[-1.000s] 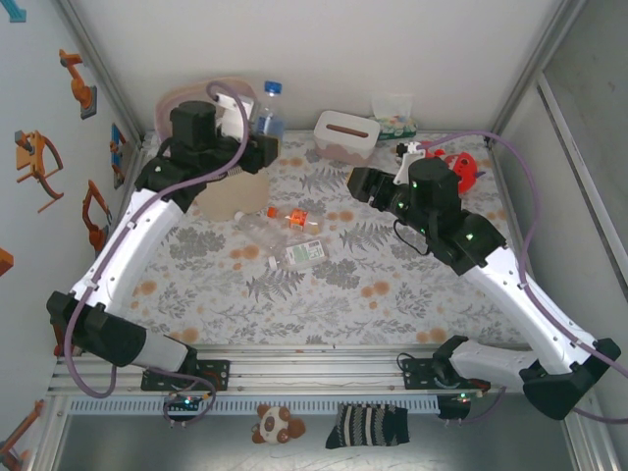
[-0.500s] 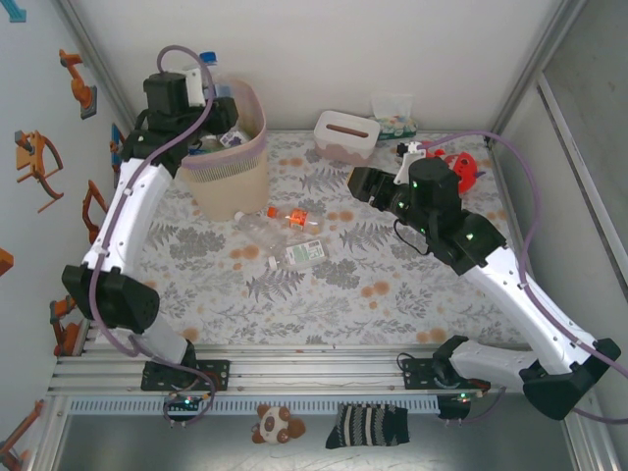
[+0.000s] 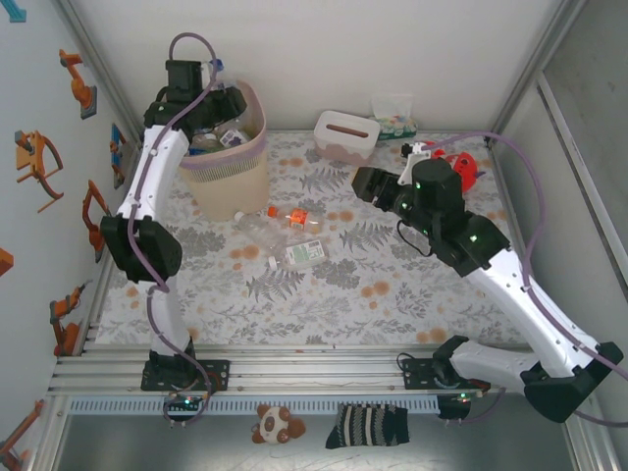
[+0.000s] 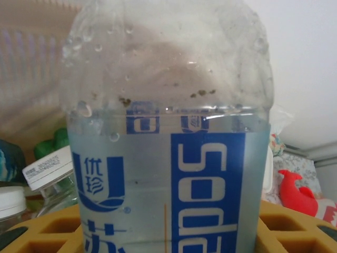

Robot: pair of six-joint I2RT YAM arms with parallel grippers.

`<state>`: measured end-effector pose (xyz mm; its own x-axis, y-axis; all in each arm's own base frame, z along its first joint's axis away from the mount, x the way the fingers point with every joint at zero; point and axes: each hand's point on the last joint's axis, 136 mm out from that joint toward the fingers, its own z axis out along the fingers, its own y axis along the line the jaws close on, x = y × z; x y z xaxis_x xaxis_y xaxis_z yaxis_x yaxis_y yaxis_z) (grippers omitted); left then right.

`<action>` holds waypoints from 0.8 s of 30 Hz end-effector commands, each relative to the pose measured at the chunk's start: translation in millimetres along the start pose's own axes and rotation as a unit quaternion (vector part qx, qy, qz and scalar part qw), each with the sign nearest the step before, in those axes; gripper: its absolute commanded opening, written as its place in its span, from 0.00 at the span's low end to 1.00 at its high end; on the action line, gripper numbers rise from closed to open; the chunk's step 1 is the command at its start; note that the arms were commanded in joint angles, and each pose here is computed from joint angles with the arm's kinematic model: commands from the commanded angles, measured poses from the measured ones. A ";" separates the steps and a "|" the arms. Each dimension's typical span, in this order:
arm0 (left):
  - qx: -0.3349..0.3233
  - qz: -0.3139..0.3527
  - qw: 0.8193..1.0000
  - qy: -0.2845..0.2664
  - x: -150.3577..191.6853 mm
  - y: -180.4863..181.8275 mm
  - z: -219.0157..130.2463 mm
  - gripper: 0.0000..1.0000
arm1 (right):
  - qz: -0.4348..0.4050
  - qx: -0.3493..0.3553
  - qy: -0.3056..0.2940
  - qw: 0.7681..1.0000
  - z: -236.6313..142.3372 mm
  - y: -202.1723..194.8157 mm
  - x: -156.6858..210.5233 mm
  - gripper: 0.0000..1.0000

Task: Put the plastic bottles in the bin

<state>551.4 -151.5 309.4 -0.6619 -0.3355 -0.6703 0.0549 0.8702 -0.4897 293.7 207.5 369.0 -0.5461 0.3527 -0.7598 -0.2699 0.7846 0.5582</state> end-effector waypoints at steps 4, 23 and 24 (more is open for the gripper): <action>0.035 -0.050 0.995 0.077 26.9 -7.0 13.3 0.56 | -0.001 0.013 -0.025 1.000 -11.9 -5.6 -10.8 0.69; 0.025 -0.004 1.000 0.015 2.9 -21.3 -49.4 0.81 | 0.002 0.018 -0.021 1.000 -6.1 -7.3 -9.7 0.69; 0.027 -0.001 1.000 0.012 1.6 -22.6 -51.7 0.81 | 0.002 0.018 -0.021 1.000 -5.7 -7.2 -9.7 0.69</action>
<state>518.9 -158.0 331.6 -0.7096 -0.3472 -0.6131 0.0660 0.8336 -0.5485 292.7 201.3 371.9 -0.5317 0.3633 -0.7651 -0.2572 0.7914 0.5546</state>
